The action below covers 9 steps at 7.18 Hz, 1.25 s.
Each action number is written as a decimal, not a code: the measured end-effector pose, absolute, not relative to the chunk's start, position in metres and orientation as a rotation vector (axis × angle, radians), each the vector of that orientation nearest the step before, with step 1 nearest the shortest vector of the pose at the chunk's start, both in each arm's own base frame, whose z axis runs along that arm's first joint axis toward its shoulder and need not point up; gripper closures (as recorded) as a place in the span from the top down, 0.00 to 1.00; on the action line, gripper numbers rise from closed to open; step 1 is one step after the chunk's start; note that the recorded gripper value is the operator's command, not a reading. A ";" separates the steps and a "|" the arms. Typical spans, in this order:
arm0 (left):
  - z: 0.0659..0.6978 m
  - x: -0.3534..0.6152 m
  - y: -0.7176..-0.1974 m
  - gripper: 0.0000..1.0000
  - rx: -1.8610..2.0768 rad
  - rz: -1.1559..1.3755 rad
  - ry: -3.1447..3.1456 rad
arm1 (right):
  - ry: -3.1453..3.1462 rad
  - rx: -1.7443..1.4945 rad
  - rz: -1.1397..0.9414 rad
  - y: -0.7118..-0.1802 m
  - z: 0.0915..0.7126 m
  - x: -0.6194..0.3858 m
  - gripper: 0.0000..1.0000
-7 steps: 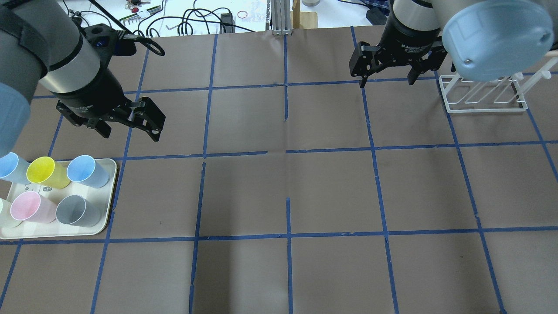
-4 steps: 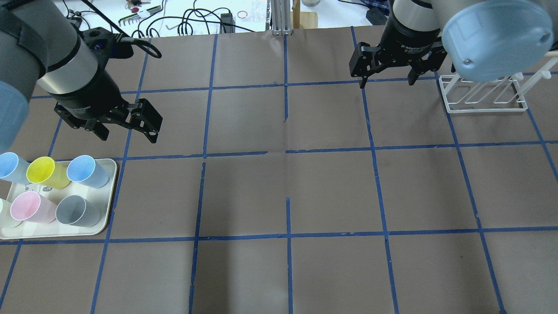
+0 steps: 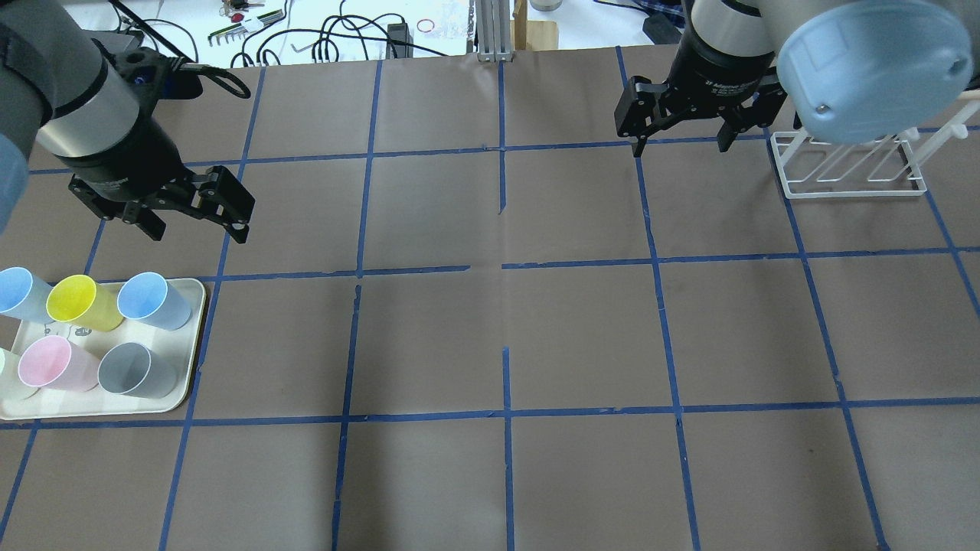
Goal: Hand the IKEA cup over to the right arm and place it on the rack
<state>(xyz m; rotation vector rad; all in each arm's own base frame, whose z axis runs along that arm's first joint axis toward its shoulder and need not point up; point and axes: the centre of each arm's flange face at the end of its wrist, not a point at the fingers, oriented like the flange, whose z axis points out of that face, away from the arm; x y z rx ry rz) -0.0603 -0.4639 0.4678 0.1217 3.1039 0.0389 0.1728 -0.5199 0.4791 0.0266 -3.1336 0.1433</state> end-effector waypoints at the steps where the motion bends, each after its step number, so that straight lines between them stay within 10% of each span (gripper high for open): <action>1: 0.466 -0.043 -0.469 1.00 0.159 0.039 3.102 | -3.133 0.027 0.142 -0.520 0.479 0.172 1.00; 9: 0.363 0.117 -0.492 0.89 0.422 -0.044 3.043 | -3.133 0.028 0.142 -0.519 0.479 0.172 1.00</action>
